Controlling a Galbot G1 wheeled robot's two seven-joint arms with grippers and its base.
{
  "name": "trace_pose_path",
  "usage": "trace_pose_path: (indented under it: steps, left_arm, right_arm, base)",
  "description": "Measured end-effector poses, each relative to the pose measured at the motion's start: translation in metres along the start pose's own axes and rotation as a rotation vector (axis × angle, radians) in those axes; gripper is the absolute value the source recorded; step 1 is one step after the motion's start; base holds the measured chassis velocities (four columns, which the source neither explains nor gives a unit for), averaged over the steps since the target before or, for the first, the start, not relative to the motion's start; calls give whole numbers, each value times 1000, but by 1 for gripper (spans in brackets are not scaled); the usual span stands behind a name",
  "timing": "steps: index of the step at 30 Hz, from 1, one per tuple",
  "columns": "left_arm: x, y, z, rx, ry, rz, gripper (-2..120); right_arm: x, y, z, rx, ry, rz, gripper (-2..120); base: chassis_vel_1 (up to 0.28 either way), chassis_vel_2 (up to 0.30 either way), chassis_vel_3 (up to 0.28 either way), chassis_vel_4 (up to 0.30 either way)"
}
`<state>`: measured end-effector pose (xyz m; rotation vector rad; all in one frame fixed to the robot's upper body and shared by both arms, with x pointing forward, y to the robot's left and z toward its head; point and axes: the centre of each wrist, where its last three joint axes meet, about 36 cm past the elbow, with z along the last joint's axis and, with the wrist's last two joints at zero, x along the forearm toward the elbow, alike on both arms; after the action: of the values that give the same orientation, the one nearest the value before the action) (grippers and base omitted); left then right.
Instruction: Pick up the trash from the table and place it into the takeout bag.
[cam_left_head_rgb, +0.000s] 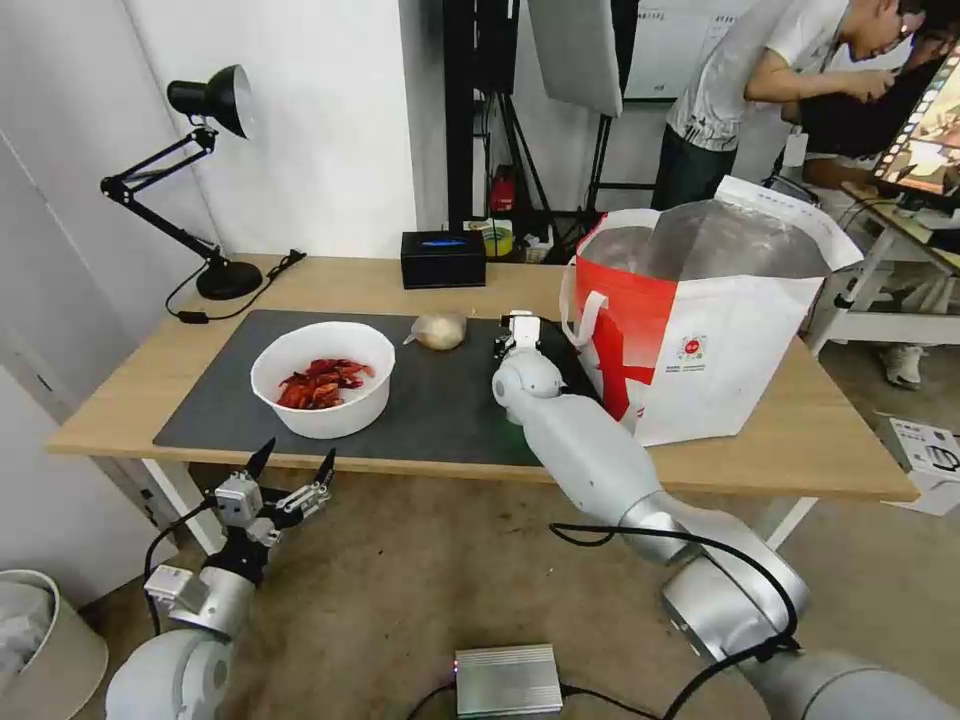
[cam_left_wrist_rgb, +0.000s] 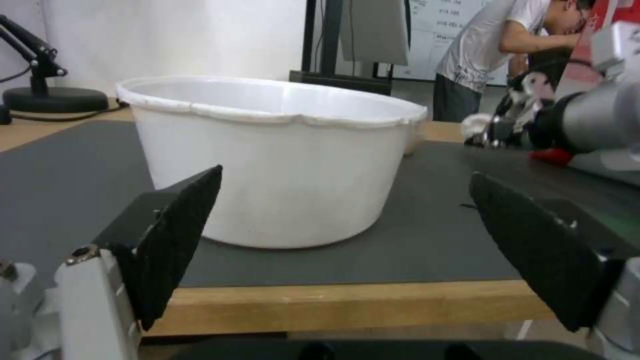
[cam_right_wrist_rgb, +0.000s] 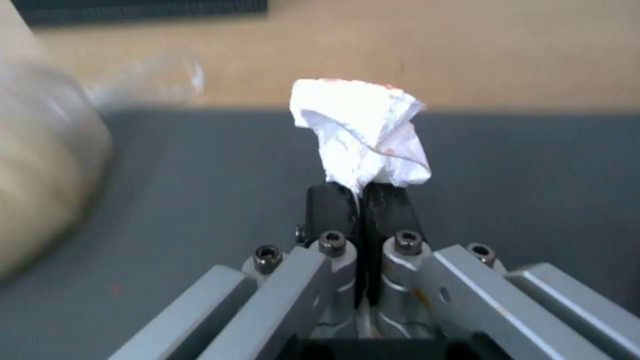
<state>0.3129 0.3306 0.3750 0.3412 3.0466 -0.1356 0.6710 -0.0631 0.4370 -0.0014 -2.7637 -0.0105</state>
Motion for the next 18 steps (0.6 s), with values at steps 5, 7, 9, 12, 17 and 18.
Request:
trace_pose_path:
  steps: [5,7,9,12,17,18]
  left_arm:
    - [0,1,0,-2,2,1,100]
    - [0,1,-1,-4,1,2,100]
    - [0,2,-2,-7,1,2,100]
    - [0,3,-3,-11,1,3,100]
    - [0,3,-6,-16,-2,4,100]
    - [1,4,-6,-19,-1,3,100]
  right_arm:
    - [19,-10,5,18,-61,-43,0]
    - [28,-14,10,25,-79,-62,0]
    - [34,-16,12,29,-91,-76,0]
    - [46,-21,15,39,-124,-106,0]
    - [69,-25,14,53,-176,-161,0]
    - [80,-25,14,56,-198,-187,0]
  base:
    - [0,0,0,0]
    - [0,0,0,0]
    - [0,0,0,0]
    - [0,0,0,0]
    - [0,0,0,0]
    - [0,0,0,0]
